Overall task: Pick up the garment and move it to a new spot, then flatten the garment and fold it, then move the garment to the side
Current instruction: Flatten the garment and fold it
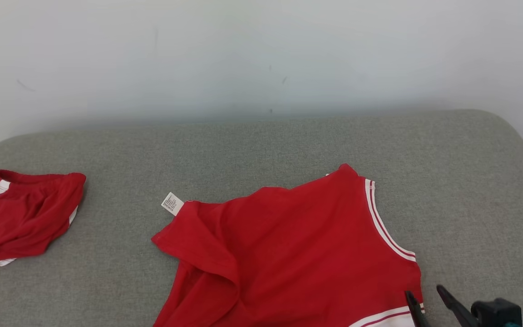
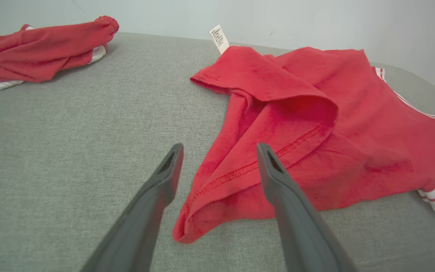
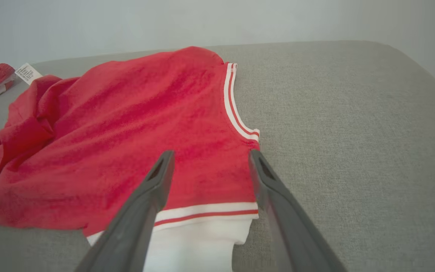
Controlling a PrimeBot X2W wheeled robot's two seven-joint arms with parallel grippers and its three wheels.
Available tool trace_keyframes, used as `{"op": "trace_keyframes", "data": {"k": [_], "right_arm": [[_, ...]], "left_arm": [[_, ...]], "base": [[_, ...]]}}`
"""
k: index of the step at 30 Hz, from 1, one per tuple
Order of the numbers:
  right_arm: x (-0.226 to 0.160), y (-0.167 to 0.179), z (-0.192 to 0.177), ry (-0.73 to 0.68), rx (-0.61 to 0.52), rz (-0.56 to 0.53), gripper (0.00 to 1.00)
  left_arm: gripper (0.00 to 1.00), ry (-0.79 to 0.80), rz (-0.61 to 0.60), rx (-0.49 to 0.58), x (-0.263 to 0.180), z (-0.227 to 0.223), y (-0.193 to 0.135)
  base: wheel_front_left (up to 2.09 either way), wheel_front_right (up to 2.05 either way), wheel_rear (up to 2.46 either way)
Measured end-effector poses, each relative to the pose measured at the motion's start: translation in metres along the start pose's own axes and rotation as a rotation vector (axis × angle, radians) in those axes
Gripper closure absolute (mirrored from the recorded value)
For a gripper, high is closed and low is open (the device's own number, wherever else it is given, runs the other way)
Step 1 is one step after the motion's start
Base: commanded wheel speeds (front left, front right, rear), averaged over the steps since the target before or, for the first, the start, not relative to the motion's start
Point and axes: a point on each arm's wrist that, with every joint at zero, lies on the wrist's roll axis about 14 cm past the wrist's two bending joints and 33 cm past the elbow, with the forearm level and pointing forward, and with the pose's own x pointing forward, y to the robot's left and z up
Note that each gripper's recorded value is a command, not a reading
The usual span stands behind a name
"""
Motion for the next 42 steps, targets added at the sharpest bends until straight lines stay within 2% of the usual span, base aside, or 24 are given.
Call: {"op": "trace_keyframes", "data": {"k": [5, 19, 27, 31, 42], "right_arm": [[-0.016, 0.000, -0.029, 0.124, 0.033, 0.000, 0.00], [-0.020, -0.001, -0.082, 0.305, 0.083, -0.009, 0.00], [-0.012, -0.002, -0.096, 0.332, 0.080, -0.004, 0.00], [-0.011, 0.000, -0.101, 0.346, 0.078, 0.001, 0.00], [-0.007, 0.001, -0.106, 0.354, 0.073, 0.009, 0.00]], "left_arm": [[0.00, 0.037, 0.000, -0.007, -0.002, -0.011, 0.000], [0.00, 0.153, -0.043, -0.031, 0.006, -0.049, -0.009], [0.00, 0.186, -0.057, -0.027, 0.013, -0.063, -0.010], [0.00, 0.174, 0.025, -0.030, 0.017, -0.062, 0.008], [0.00, 0.253, 0.010, -0.030, 0.005, -0.082, 0.007]], "base": [[0.00, 0.00, 0.00], [0.00, 0.00, 0.00], [0.00, 0.00, 0.00], [0.00, 0.00, 0.00], [0.00, 0.00, 0.00]]}}
